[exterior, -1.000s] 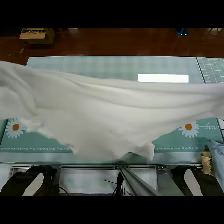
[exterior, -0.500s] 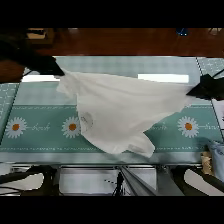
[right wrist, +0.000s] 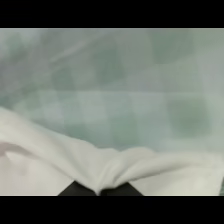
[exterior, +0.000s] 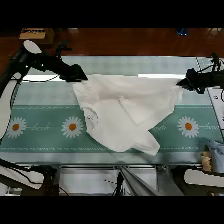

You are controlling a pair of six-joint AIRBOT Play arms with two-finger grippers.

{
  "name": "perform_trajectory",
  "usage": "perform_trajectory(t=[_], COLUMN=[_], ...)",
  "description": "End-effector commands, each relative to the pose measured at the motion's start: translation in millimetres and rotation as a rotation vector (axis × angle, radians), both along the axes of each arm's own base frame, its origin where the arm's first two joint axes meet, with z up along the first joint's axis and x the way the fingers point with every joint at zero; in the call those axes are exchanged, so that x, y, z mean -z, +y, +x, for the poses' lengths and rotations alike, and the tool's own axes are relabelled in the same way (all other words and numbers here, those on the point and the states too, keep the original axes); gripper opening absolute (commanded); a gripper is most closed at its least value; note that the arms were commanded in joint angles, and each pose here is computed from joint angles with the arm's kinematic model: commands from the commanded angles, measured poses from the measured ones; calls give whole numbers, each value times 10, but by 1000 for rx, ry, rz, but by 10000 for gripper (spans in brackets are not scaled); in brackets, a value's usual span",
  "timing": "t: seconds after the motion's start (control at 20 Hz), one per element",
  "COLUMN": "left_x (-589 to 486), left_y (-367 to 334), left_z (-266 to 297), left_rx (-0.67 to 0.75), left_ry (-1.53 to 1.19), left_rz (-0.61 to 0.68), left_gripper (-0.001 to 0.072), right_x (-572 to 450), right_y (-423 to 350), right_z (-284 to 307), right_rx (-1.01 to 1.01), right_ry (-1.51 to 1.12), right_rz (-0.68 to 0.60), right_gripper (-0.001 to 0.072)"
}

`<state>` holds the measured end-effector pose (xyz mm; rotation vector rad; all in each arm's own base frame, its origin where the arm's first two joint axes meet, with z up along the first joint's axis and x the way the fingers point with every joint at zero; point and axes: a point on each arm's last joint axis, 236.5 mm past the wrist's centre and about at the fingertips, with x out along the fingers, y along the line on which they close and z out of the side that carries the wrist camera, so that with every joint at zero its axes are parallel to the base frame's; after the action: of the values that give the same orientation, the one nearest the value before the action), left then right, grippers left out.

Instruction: Fold the shirts.

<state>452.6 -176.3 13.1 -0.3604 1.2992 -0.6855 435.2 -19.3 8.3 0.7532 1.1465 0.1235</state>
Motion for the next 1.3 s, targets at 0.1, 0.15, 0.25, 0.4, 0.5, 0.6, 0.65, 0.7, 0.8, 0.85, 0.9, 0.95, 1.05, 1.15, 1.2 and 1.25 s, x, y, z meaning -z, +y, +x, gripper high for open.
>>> perform_trajectory(t=[0.1,0.15,0.25,0.4,0.5,0.6,0.65,0.7,0.8,0.85,0.9,0.95,1.05,1.15,1.2,1.25], left_x=[-199,-342,-550,-422,-83,342,487,598,759,839,904,937,963,1063,1117,1164], left_y=[365,449,422,78,-148,-359,-500,-650,-913,-970,-1009,-1069,-1233,-1288,-1290,-1295], left_z=[-128,-190,-488,-1107,-1613,-2211,-2457,-2682,-3014,-3081,-3092,-3086,-3102,-3218,-3262,-3289], left_rx=[-55,-86,-51,12,40,43,38,31,36,38,38,32,5,32,38,37], left_ry=[94,110,138,193,261,373,426,484,530,516,490,473,490,515,531,546], left_rz=[22,16,18,25,40,52,23,-16,-71,-61,-46,-43,-73,-56,-43,-35], left_gripper=[515,507,508,508,509,523,561,560,561,562,562,575,618,618,618,618], right_x=[101,104,107,110,112,115,117,126,160,178,196,216,248,259,260,259], right_y=[-36,-17,5,22,40,62,73,75,60,47,33,14,-10,-18,-17,-15], right_z=[55,30,0,-24,-50,-84,-103,-123,-180,-206,-228,-252,-304,-326,-329,-329], right_rx=[-26,-42,-66,-80,-94,-122,-136,-144,-160,-168,-174,-180,-194,-200,-201,-201], right_ry=[-19,-16,-13,-9,-4,-3,-2,5,25,35,44,53,73,81,82,82], right_rz=[-25,-24,-24,-22,-19,-21,-21,-24,-37,-47,-56,-67,-83,-89,-88,-87], right_gripper=[19,19,19,19,19,19,19,19,19,19,19,19,19,19,19,19])
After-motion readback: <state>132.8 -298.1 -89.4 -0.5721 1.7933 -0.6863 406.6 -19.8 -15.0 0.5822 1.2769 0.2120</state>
